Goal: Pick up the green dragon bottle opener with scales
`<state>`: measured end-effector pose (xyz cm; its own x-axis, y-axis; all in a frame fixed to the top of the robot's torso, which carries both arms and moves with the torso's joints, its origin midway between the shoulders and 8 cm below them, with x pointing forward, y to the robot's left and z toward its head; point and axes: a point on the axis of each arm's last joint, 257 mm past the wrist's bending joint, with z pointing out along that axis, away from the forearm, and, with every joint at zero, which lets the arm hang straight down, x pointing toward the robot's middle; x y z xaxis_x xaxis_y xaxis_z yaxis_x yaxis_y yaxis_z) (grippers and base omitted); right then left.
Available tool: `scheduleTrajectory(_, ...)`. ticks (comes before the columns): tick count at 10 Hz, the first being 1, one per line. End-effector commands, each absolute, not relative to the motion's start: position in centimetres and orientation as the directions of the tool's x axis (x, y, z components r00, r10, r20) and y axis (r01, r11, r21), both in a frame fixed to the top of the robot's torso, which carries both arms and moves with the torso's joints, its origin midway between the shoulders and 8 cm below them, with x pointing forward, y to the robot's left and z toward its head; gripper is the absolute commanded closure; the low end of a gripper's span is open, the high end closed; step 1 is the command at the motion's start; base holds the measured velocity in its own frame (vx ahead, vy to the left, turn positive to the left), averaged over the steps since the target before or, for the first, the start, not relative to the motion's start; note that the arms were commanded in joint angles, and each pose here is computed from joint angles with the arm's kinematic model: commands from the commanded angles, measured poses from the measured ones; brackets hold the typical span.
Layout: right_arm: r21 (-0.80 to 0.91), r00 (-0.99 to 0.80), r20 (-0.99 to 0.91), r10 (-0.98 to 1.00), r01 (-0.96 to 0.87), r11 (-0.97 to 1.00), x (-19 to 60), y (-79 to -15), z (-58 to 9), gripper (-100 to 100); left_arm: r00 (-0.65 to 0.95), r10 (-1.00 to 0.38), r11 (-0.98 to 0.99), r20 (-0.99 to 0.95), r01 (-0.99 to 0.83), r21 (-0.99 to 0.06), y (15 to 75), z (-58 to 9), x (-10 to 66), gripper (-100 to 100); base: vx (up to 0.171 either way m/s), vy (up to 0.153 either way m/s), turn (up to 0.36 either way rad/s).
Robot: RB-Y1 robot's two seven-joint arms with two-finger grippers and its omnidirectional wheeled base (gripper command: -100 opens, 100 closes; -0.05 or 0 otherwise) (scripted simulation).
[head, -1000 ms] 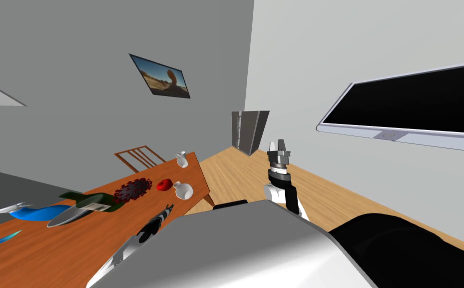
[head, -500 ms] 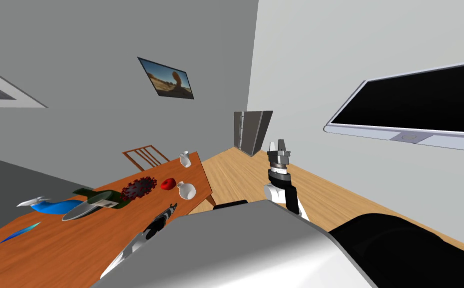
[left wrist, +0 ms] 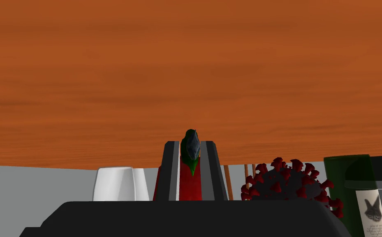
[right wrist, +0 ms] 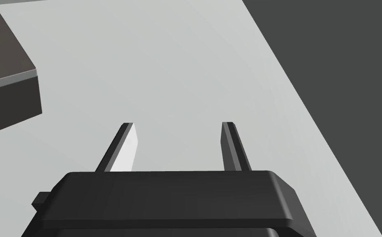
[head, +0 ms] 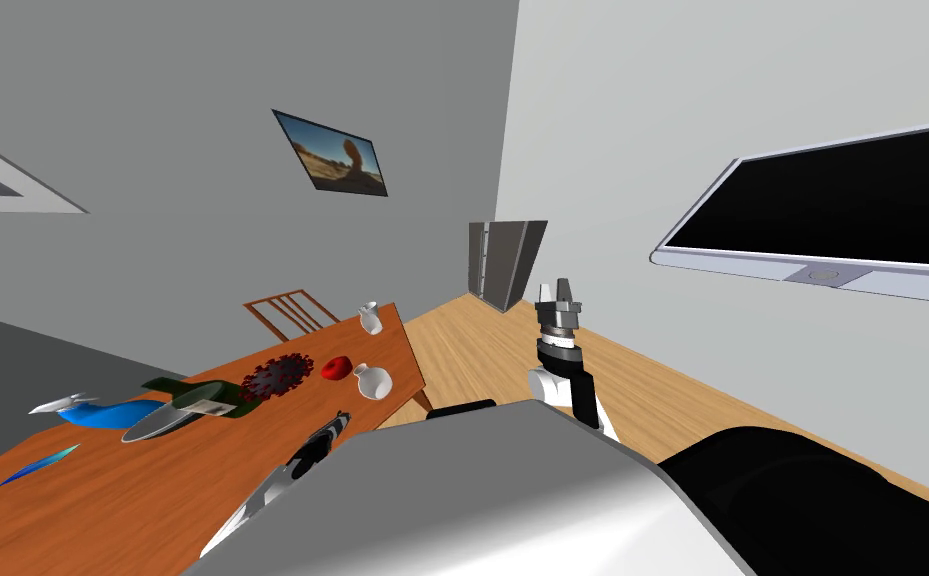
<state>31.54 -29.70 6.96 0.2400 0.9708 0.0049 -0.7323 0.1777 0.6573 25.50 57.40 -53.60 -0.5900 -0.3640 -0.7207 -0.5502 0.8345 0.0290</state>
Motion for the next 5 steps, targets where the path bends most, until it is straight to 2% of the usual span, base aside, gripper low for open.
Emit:
scheduleTrajectory(1, 0.657, 0.24, 0.005, 0.971, -0.732, 0.178, 31.5, -29.7, 7.0, 0, -0.59, -0.364, 0.835, -0.721, -0.55, 0.029, 57.4, -53.6, 25.5, 0, 0.0, 0.0, 0.0)
scheduleTrajectory(2, 0.657, 0.24, 0.005, 0.971, -0.732, 0.178, 31.5, -29.7, 7.0, 0, -0.584, -0.37, 0.828, -0.723, -0.559, 0.028, 58.5, -52.8, 25.2, 100, -0.055, -0.046, -0.131)
scheduleTrajectory(4, 0.657, 0.24, 0.005, 0.971, -0.732, 0.178, 31.5, -29.7, 7.0, 0, -0.584, -0.37, 0.828, -0.723, -0.561, 0.029, 58.7, -52.6, 25.2, 100, -0.047, -0.053, -0.081)
scheduleTrajectory(5, 0.657, 0.24, 0.005, 0.971, -0.732, 0.178, 31.5, -29.7, 7.0, 0, -0.582, -0.372, 0.827, -0.723, -0.562, 0.027, 58.8, -52.6, 25.3, 0, -0.005, -0.006, 0.004)
